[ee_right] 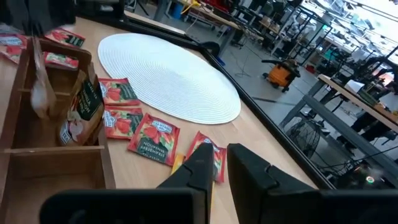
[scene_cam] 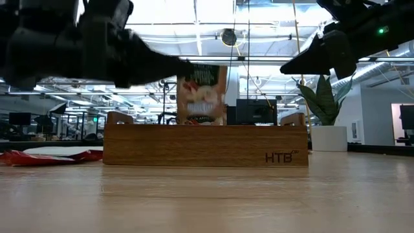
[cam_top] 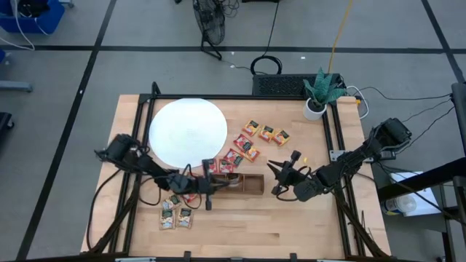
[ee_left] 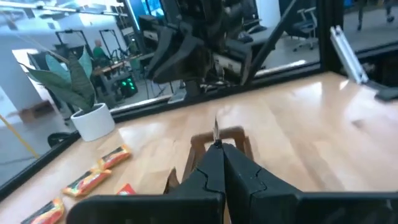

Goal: Pick & Place Tea
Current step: Put the brown tea bag into the middle section of the wooden organizer

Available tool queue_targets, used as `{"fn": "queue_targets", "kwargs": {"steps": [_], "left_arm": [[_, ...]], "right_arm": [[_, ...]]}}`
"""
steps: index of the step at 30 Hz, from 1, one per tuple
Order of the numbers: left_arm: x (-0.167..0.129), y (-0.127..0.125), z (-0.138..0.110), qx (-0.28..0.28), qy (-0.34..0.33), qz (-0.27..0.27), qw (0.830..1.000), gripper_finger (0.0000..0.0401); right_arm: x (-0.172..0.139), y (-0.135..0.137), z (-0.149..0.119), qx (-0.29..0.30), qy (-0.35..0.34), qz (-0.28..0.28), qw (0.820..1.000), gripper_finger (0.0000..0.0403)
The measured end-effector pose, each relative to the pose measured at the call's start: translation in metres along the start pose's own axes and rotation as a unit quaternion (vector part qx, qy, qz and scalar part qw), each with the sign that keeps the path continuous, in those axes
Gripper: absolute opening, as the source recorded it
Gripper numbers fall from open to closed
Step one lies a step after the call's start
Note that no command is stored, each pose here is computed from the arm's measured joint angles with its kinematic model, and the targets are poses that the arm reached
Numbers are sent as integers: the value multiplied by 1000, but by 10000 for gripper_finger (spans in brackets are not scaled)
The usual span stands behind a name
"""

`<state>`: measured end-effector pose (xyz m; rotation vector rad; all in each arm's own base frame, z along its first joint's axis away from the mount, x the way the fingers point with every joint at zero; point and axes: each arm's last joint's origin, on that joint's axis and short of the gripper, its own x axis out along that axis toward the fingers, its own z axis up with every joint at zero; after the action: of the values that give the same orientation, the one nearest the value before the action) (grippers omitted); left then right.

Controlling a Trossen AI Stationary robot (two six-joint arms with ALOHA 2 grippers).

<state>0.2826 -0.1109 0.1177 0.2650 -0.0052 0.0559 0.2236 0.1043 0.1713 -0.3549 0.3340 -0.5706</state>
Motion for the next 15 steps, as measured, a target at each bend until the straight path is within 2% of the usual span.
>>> {"fn": "queue_targets", "kwargs": {"steps": [6, 15], "left_arm": [[9, -1, -16, 21, -3, 13, 1000, 0], [10, 0, -19, 39, 6, 13, 999, 1]], "right_arm": [[-1, 0, 0, 1, -1, 2, 1000, 34], [-1, 0, 0, -1, 0, 2, 1000, 33]]}}
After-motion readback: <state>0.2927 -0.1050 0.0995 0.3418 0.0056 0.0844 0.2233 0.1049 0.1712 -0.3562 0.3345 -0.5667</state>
